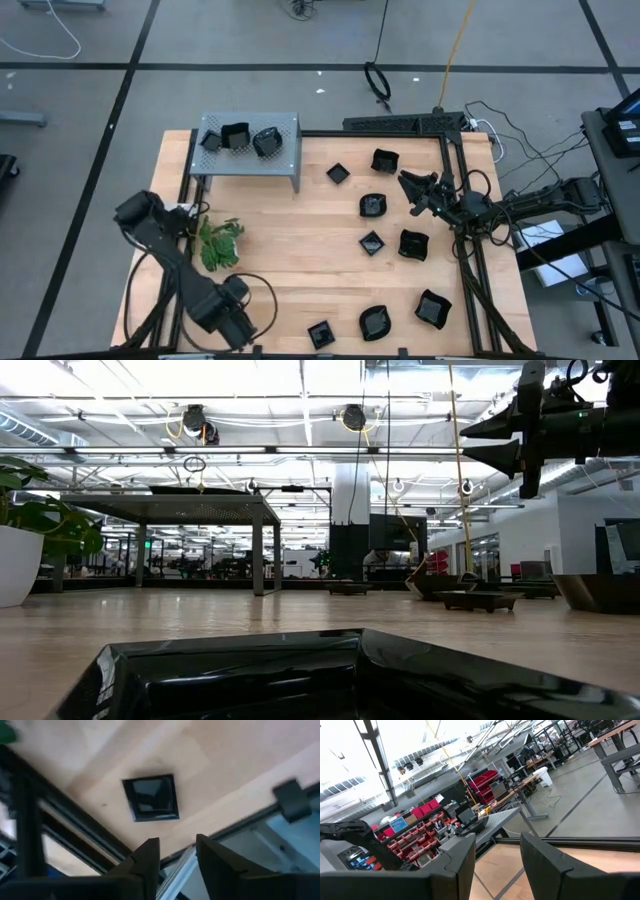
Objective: Pick & Place Mini shaped plates
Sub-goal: Stack the square plate on top of the square plate on the shelf
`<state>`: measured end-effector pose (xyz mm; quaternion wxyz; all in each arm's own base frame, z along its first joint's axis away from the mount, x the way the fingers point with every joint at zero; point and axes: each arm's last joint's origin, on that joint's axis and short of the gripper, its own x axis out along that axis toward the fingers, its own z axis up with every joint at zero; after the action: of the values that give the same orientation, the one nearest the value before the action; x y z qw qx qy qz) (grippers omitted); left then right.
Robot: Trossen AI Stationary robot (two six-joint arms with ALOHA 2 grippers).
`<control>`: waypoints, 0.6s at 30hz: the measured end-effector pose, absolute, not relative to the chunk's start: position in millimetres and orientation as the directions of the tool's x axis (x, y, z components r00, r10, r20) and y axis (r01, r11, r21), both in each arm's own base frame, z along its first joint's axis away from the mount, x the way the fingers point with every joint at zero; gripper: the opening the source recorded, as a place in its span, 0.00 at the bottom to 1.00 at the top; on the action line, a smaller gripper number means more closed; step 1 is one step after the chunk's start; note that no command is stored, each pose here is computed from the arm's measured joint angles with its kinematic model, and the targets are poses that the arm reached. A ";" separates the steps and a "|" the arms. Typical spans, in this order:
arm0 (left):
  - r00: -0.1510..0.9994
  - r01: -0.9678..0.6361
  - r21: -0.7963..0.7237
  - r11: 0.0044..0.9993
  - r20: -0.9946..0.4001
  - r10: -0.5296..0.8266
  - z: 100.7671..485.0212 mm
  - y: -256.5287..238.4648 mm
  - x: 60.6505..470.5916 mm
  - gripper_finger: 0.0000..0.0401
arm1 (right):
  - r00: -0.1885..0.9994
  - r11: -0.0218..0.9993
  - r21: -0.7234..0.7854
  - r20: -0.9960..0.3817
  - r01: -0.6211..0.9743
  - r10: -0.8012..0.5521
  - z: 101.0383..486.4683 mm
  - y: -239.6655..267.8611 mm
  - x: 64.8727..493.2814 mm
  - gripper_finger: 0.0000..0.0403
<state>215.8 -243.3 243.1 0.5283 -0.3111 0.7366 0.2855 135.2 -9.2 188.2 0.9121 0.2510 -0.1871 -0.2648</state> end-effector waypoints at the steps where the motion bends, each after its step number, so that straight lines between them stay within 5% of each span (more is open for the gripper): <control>1: -0.237 -0.756 0.061 0.651 -0.954 -0.185 237.2 -242.5 215.9 0.29 | 0.790 0.734 0.557 0.209 0.388 -0.577 188.3 -9.1 135.2 0.36; 10: -0.185 -0.803 0.001 0.596 -0.951 -0.247 181.5 -230.8 206.7 0.20 | 0.792 0.735 0.556 0.208 0.387 -0.574 188.2 -9.0 135.3 0.36; 18: -0.172 -0.831 0.004 0.556 -0.953 -0.250 167.3 -227.4 203.5 0.37 | 0.792 0.735 0.556 0.207 0.388 -0.574 188.1 -9.1 135.4 0.36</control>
<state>203.5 -227.4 167.3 0.5198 -0.3793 0.7127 0.2793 135.4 -9.1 188.1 0.9128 0.2507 -0.1858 -0.2635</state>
